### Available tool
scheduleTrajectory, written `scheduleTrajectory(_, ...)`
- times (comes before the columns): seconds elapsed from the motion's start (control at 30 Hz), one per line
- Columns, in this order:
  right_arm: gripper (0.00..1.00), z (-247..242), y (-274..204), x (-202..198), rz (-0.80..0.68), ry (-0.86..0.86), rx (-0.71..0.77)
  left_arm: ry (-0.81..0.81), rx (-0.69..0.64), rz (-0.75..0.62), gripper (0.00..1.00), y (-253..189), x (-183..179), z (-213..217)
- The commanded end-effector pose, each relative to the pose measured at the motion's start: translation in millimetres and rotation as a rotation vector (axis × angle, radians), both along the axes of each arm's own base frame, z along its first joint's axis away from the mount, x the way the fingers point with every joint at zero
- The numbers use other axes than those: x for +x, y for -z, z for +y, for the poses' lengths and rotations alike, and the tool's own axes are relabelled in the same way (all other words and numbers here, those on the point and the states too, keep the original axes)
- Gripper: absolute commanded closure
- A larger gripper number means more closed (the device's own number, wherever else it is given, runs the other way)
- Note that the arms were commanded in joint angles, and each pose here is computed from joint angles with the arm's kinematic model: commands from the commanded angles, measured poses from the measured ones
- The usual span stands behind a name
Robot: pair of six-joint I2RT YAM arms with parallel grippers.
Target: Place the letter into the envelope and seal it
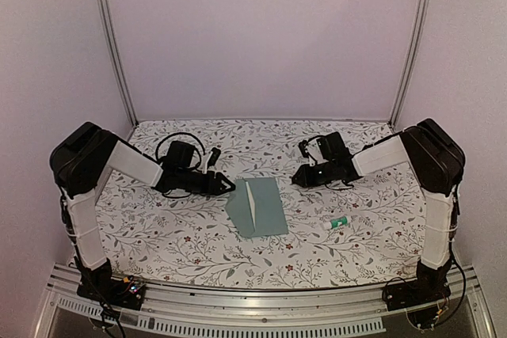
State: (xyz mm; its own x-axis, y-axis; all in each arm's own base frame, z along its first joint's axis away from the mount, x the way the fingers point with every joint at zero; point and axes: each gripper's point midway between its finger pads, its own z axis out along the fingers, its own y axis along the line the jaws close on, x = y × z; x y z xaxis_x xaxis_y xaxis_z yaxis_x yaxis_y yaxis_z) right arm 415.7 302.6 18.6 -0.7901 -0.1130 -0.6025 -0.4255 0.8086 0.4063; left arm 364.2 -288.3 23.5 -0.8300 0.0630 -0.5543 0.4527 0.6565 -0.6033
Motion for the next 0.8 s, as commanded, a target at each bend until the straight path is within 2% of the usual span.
scheduleTrajectory(0.0, 0.81, 32, -16, -43, -0.036, -0.171, 0.058, 0.016, -0.01, 0.033, 0.45, 8, 0, -2)
scheduleTrajectory(0.2, 0.84, 50, -44, -76, -0.081, -0.257, 0.159, 0.029, -0.02, 0.04, 0.46, 8, 0, -8)
scheduleTrajectory(0.4, 0.86, 65, -53, -97, -0.098, -0.312, 0.186, 0.035, -0.027, 0.04, 0.46, 7, 0, -11)
scheduleTrajectory(0.77, 0.91, 76, 6, -102, -0.006, -0.317, 0.147, 0.079, -0.088, 0.042, 0.48, -5, -6, -23)
